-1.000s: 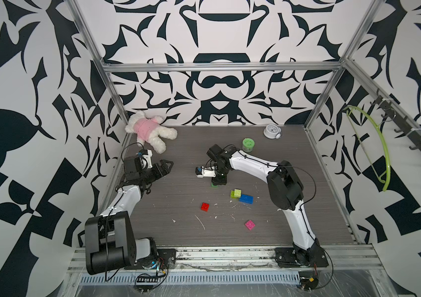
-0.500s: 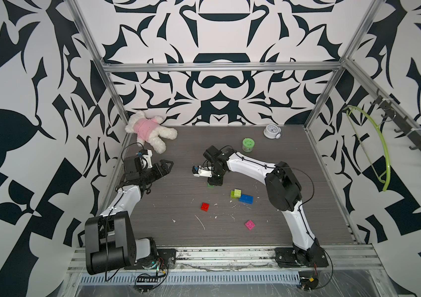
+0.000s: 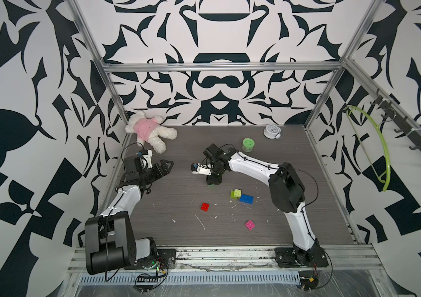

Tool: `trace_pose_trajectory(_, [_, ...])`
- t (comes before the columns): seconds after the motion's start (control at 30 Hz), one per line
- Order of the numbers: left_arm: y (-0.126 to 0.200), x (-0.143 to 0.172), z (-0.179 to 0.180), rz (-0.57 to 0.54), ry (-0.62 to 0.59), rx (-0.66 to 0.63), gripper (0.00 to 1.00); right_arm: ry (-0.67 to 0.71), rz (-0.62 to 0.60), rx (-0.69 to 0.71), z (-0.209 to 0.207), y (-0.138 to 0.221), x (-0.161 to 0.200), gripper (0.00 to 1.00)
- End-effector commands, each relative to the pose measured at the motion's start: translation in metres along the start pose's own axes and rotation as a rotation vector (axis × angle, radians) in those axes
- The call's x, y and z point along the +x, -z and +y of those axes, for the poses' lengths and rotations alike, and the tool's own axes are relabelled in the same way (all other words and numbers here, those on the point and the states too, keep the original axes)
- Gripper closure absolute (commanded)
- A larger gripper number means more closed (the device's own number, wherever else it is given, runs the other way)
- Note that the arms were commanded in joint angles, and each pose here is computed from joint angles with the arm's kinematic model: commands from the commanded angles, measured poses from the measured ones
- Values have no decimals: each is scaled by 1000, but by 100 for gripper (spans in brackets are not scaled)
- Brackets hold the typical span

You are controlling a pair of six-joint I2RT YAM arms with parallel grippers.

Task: Assemble the letter y with lego
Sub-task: Adjust the lego brick at the center of the board, then pick up the lego brick from the center of the board.

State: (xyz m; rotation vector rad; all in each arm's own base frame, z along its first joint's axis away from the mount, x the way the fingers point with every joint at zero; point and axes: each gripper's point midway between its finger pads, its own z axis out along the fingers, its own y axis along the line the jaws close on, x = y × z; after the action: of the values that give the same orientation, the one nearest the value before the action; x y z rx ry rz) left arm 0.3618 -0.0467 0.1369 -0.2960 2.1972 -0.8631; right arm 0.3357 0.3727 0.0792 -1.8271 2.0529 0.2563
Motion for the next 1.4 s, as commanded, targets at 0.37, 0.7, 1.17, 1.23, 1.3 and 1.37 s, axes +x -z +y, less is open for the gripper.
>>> trace_pose_trajectory(0.37, [1,7,-1,15,13,19,7,-65,100,-17,26,80,110,47])
trace_pose_trajectory(0.7, [0,7,0,16,15,19,7,-126,74,-84,46,62,117,44])
trace_pose_trajectory(1.17, [-1,9,2,23,20,15,7,-103,151,-86,55,32,123,46])
trace_pose_trajectory(1.23, [-1,9,2,24,21,15,7,-100,158,-86,56,30,124,46])
trace_pose_trajectory(1.3, [-1,9,2,23,20,16,7,-98,167,-85,56,27,125,47])
trace_pose_trajectory(1.37, [-1,9,2,24,21,16,7,-96,177,-74,54,25,127,48])
